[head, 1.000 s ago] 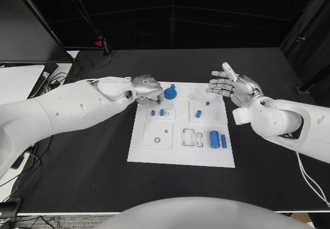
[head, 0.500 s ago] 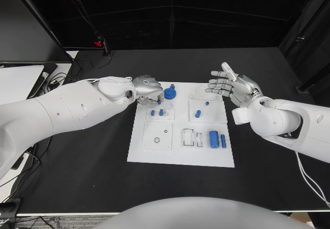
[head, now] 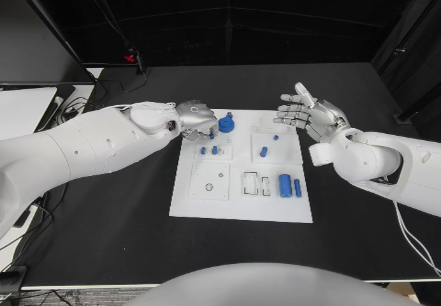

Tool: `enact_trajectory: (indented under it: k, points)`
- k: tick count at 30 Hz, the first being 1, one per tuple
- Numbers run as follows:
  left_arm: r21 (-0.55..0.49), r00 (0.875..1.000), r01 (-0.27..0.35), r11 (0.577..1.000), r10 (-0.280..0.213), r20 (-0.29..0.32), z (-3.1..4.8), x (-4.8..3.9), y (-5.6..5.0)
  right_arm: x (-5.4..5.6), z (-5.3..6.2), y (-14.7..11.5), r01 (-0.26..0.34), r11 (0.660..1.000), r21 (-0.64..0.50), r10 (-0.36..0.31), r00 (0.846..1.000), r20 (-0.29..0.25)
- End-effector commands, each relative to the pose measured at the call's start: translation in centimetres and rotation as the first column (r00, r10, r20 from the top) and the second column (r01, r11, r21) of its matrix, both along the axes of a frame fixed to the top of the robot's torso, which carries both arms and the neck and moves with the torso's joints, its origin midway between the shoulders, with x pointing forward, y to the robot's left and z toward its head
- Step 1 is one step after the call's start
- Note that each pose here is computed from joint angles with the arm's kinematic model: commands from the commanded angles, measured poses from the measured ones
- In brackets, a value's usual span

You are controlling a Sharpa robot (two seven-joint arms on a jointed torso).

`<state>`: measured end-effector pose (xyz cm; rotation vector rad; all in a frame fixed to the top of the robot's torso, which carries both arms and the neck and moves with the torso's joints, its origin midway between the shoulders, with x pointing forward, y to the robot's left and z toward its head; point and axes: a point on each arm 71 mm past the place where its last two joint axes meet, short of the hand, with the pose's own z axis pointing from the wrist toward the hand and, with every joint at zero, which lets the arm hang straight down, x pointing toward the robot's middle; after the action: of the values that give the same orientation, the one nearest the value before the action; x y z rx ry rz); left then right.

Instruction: Assemble the parts on the task board

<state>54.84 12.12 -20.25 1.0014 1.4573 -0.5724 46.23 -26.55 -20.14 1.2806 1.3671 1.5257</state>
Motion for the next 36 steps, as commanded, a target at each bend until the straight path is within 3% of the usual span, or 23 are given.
enact_trajectory:
  k: [1,36]
  points:
    - [0.024,0.999,0.017,1.0,-0.017,-0.032,-0.51,-0.24,-0.13,-0.03,0.18,0.14,-0.009,1.0,0.01,0.009,1.0,0.01]
    - [0.036,0.998,0.027,0.999,-0.025,-0.049,-0.68,-0.29,-0.44,-0.01,0.15,0.03,-0.006,1.0,0.007,0.006,1.0,0.007]
